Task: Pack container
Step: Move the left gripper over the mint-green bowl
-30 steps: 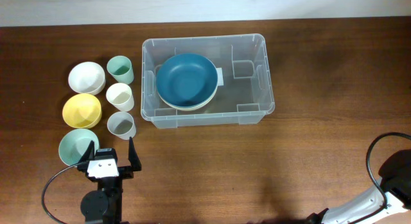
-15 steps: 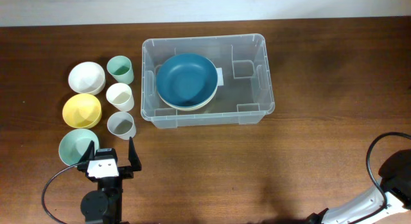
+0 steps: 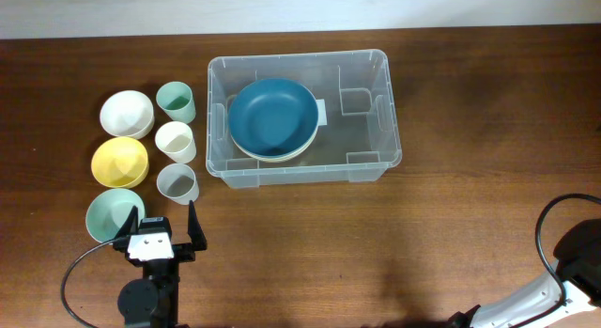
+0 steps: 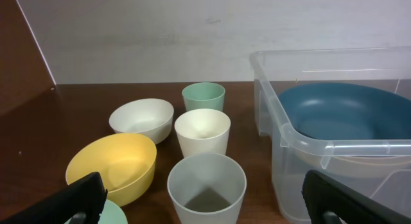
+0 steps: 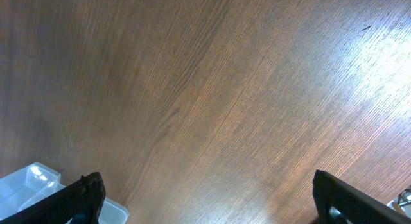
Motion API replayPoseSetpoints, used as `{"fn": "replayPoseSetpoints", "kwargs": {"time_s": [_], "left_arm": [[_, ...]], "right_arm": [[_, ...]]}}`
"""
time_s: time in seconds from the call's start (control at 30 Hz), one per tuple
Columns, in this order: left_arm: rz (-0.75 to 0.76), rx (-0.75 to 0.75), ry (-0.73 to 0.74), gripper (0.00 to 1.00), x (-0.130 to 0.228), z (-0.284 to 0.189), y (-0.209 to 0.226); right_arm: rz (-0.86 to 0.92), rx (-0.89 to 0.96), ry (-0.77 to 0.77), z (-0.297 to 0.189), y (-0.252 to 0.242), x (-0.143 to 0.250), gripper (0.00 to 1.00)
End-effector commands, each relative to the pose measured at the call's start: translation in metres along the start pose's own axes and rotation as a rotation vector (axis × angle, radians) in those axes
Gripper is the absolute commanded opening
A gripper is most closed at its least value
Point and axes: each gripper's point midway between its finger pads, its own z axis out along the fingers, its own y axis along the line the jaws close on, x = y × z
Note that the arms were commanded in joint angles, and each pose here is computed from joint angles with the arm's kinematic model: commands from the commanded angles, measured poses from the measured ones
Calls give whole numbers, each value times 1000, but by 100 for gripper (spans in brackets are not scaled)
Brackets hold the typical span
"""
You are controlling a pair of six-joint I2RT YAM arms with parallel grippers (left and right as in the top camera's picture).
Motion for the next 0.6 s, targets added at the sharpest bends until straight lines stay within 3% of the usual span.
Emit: {"fn": "replayPoseSetpoints", "kwargs": {"time_s": [0.0, 0.23, 0.37, 0.47, 0.57], "left_arm": [[15, 3, 1, 100, 1, 0, -1], [15, 14, -50, 100, -11, 0, -2], [27, 108, -191, 100, -46, -6, -18], [111, 91, -267, 100, -72, -13, -17], [177, 0, -247, 100, -92, -18, -2]], "right_arm": [[-13, 7, -6, -3, -1, 2, 99], [-13, 7, -6, -3, -1, 2, 99], [-13, 7, -6, -3, -1, 2, 99], [-13, 7, -6, -3, -1, 2, 99], [-13, 7, -6, -3, -1, 2, 99]]}}
